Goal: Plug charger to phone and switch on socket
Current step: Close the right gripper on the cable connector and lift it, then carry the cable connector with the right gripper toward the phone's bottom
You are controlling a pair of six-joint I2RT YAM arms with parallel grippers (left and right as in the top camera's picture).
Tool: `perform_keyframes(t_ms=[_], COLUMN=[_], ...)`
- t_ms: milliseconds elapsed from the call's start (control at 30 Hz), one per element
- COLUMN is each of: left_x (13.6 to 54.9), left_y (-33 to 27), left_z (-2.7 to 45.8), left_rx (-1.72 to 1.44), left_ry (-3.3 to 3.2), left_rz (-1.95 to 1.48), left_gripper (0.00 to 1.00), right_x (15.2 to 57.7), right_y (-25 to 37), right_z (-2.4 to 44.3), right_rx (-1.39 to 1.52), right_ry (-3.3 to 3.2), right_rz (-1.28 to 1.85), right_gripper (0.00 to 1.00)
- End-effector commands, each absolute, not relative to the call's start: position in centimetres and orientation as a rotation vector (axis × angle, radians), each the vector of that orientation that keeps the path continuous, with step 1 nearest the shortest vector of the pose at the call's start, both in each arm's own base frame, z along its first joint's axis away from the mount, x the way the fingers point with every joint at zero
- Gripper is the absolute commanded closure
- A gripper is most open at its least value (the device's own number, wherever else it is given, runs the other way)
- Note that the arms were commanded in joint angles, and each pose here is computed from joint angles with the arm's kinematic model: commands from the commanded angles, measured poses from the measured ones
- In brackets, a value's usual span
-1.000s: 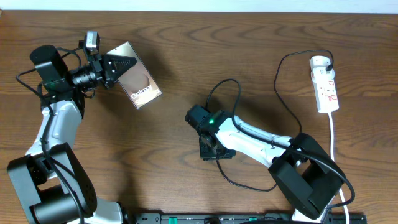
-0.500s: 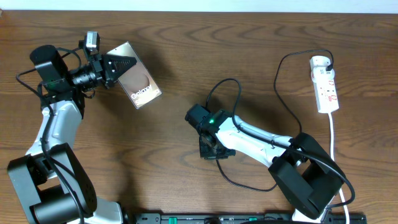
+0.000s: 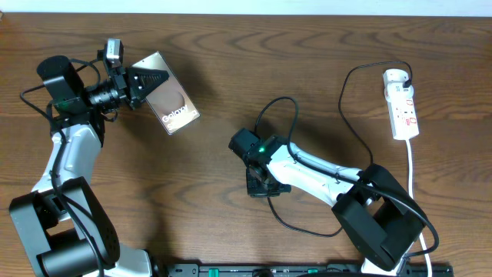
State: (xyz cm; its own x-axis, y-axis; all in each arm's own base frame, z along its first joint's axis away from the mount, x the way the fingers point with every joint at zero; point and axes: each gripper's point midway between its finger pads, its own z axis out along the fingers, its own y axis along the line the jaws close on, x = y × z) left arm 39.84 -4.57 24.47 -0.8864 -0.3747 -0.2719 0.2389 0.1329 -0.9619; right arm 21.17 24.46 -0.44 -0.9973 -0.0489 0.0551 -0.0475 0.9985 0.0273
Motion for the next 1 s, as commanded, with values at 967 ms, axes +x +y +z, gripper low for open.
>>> perform_keyframes(t_ms=[967], left_x=[39.6], left_y=[-4.6], left_z=[25.9], left_rx=[-0.043], left_ry=[1.942], left_rz=[-1.791], left_gripper=[0.93], right_x=[25.8], right_y=[27.4], right_z=[6.5], right_rx=[0.341], right_ry=[-2.97], right_rz=[-0.542], right_gripper=[0.99])
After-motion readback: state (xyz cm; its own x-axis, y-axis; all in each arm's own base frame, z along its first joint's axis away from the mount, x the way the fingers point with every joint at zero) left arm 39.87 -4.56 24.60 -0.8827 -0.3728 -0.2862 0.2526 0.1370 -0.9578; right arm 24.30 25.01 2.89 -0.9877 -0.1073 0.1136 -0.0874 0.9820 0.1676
